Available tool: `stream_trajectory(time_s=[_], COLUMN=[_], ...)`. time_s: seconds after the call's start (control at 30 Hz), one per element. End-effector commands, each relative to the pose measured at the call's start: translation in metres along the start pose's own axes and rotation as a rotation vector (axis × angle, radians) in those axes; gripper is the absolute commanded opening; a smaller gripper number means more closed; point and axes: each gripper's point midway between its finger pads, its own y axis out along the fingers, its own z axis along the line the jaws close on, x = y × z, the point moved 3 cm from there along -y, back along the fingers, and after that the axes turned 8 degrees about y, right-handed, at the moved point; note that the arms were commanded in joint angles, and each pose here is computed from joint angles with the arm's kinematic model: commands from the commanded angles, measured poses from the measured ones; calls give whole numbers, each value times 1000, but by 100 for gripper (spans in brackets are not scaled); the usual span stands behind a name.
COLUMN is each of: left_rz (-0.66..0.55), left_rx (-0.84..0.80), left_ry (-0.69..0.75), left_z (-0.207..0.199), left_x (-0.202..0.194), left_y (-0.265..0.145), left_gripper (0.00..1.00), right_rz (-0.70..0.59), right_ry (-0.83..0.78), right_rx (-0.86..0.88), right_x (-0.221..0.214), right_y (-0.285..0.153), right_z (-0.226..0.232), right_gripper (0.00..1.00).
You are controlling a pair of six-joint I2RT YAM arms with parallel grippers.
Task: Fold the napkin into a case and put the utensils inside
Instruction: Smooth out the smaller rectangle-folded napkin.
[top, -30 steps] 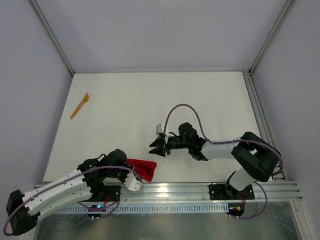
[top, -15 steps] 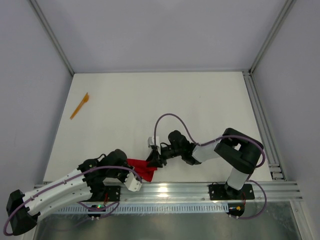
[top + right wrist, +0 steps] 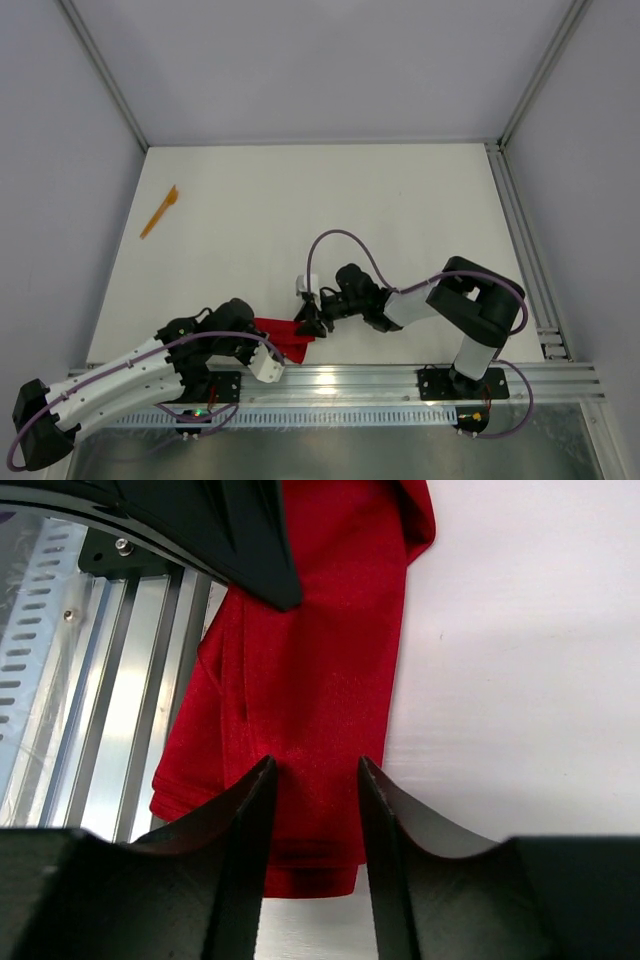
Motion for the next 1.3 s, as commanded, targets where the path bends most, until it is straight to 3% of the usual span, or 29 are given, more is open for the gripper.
stream_trajectory(time_s=[0.0,0.1,0.3,0.83,0.97,1.03,1.1,1.27], left_rz=[-25,-25,-10,-26,-32,-33,-31,-31], left_rx=[15,16,22,26,27,29,26,21], left_ry=[-11,-26,-32,42,38,38,34,32], left_z=[4,4,2,-2,0,-1,-2,-3], left_x=[4,5,1,1,3,3,3,2], left_y=[0,0,3,1,0,0,0,0], left_gripper=[0,0,0,0,0,0,0,0], right_rz=[-36,-70,-11,51,29,14,3,-16], right_ry=[-41,-116,-302,-418,-386,-367,-358,-334], right_rx=[6,37,1,-108,-117,-124,-120,-102], right_x=[20,16,6,-4,-3,1,4,9], right_y=[-3,-16,-25,-8,-6,-5,-5,-7], right_z=[0,13,27,8,7,8,9,15], right_gripper=[45,49,58,63,56,43,35,37])
